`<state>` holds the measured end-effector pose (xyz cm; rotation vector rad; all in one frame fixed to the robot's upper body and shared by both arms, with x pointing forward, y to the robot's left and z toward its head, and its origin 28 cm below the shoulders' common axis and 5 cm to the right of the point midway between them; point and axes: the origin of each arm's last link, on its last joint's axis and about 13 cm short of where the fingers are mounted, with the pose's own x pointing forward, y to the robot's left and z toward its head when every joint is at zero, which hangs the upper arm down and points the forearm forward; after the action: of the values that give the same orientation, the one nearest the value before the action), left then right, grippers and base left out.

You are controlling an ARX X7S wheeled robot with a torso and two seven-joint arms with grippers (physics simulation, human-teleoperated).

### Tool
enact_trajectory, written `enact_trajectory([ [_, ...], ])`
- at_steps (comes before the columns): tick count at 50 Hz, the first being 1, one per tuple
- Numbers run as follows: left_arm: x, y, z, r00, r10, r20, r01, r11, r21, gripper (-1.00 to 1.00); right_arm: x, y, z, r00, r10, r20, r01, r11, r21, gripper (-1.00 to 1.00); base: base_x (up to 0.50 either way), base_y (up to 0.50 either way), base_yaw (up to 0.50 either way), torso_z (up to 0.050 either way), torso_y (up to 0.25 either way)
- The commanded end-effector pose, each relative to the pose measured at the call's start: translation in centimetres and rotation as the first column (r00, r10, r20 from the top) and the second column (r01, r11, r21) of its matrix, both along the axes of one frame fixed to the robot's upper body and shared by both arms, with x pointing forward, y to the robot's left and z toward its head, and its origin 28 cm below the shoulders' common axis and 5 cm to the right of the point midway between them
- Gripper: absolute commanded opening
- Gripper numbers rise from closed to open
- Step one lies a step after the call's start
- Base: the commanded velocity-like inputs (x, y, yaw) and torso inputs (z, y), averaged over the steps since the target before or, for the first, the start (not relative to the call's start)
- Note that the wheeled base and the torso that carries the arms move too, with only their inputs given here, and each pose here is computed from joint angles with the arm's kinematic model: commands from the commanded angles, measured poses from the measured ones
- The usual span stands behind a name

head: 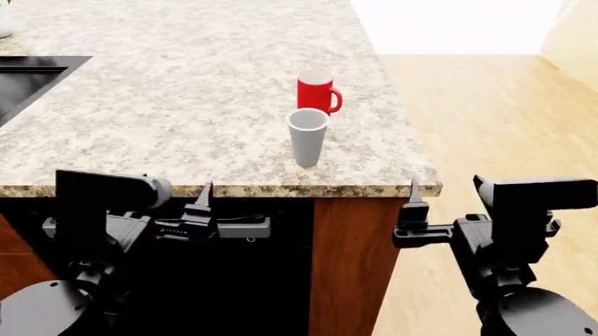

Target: Pick the cup and mug and place them in the sink. Then turn on the water.

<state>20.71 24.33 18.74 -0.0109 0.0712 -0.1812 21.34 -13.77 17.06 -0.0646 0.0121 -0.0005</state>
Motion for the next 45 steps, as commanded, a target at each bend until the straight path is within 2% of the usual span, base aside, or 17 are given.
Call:
enact_trajectory([
  [1,-1.1,1.1,6.2,0.996,-0.055,0.068,0.04,0.979,0.199,1.0,-1.1,-1.0,6.6,0.999,0.025,0.049,-0.018,0.989,-0.145,1.0,0.0,0.0,0.0,0.0,0.0],
  [9,-0.6,1.6,9.3,0.991,-0.028,0.129,-0.005,0.969,0.248,1.0,-0.8,-1.4,9.2,0.996,0.013,0.088,0.0,0.988,-0.153,1.0,0.0,0.0,0.0,0.0,0.0],
  [18,-0.7,1.9,11.6,0.98,-0.008,0.199,-0.046,0.962,0.268,1.0,-1.0,-1.5,10.9,0.992,0.0,0.126,0.018,0.989,-0.146,1.0,0.03,0.0,0.0,0.0,0.0],
  [45,-0.8,2.1,11.5,0.978,-0.005,0.21,-0.057,0.956,0.287,1.0,-0.9,-1.7,11.0,0.99,-0.016,0.142,0.035,0.991,-0.129,1.0,0.5,0.0,0.0,0.0,0.0],
])
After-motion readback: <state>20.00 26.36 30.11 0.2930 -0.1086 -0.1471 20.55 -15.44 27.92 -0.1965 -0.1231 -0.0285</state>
